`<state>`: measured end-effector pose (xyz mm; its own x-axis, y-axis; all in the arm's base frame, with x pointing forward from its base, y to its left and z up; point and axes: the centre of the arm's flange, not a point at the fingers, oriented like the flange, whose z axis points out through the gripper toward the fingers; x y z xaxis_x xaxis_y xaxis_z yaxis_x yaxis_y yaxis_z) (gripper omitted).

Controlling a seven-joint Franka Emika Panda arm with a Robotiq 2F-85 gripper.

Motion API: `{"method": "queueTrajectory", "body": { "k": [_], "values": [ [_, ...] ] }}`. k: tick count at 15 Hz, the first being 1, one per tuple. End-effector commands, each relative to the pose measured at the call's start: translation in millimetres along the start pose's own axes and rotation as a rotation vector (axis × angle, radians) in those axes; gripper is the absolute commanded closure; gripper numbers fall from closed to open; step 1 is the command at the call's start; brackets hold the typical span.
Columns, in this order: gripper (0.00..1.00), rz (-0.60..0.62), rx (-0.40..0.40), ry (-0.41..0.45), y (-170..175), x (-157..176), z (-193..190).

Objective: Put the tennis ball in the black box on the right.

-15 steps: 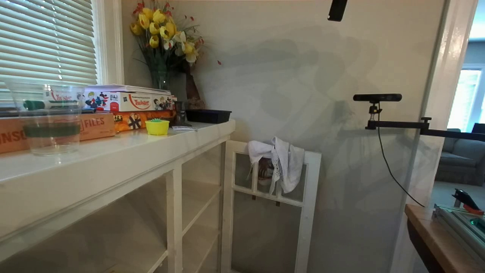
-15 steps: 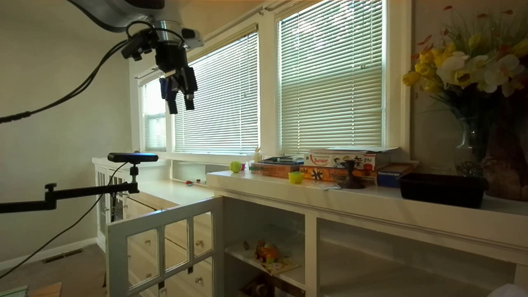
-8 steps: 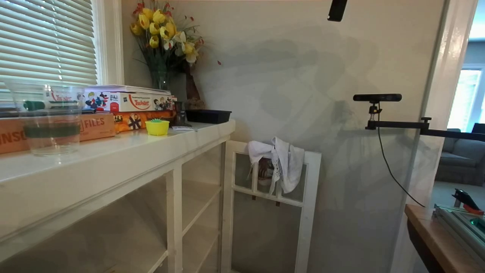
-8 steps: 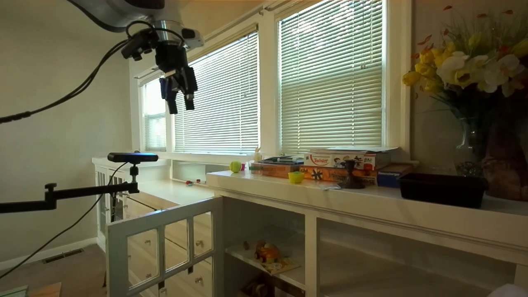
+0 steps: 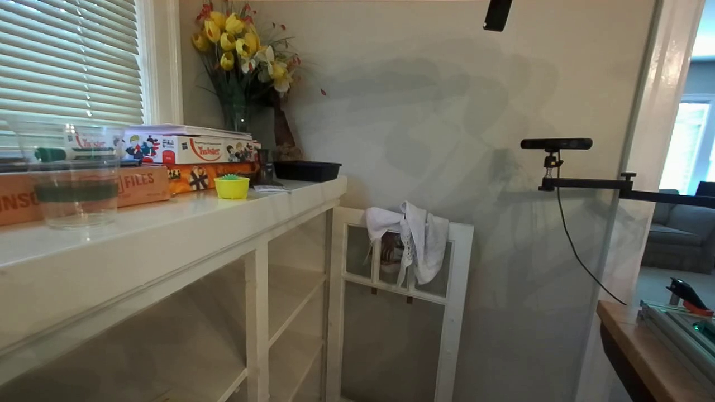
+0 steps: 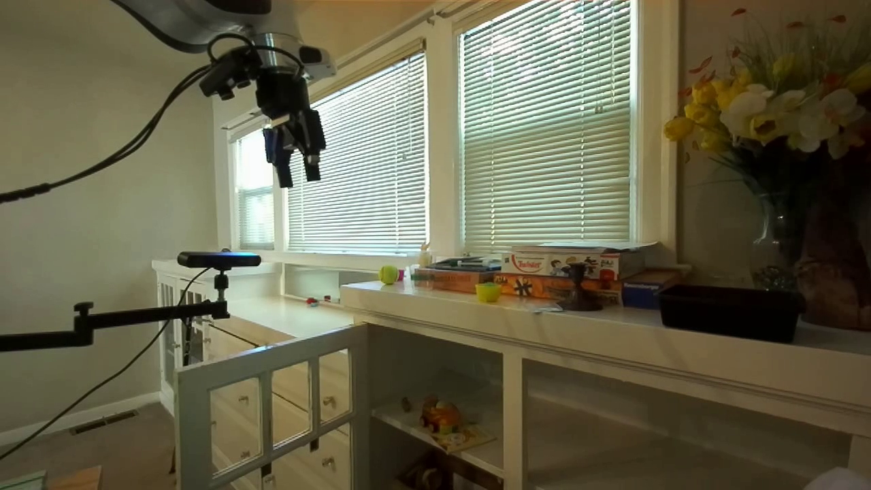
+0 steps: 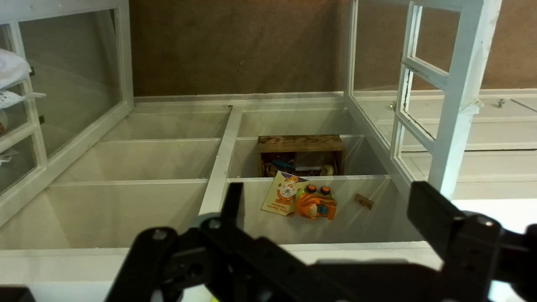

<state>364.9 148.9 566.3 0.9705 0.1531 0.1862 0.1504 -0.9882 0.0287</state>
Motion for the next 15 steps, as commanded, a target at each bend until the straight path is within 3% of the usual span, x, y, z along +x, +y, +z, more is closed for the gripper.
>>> {"method": "queueTrajectory", "body": {
  "k": [1, 12, 15],
  "values": [
    [0.0, 0.0, 0.0, 0.0, 0.0, 0.0, 0.0],
    [0.0, 0.0, 0.0, 0.0, 0.0, 0.0, 0.0],
    [0.0, 0.038, 0.03, 0.098, 7.7, 23.1, 8.0]
  ]
}}
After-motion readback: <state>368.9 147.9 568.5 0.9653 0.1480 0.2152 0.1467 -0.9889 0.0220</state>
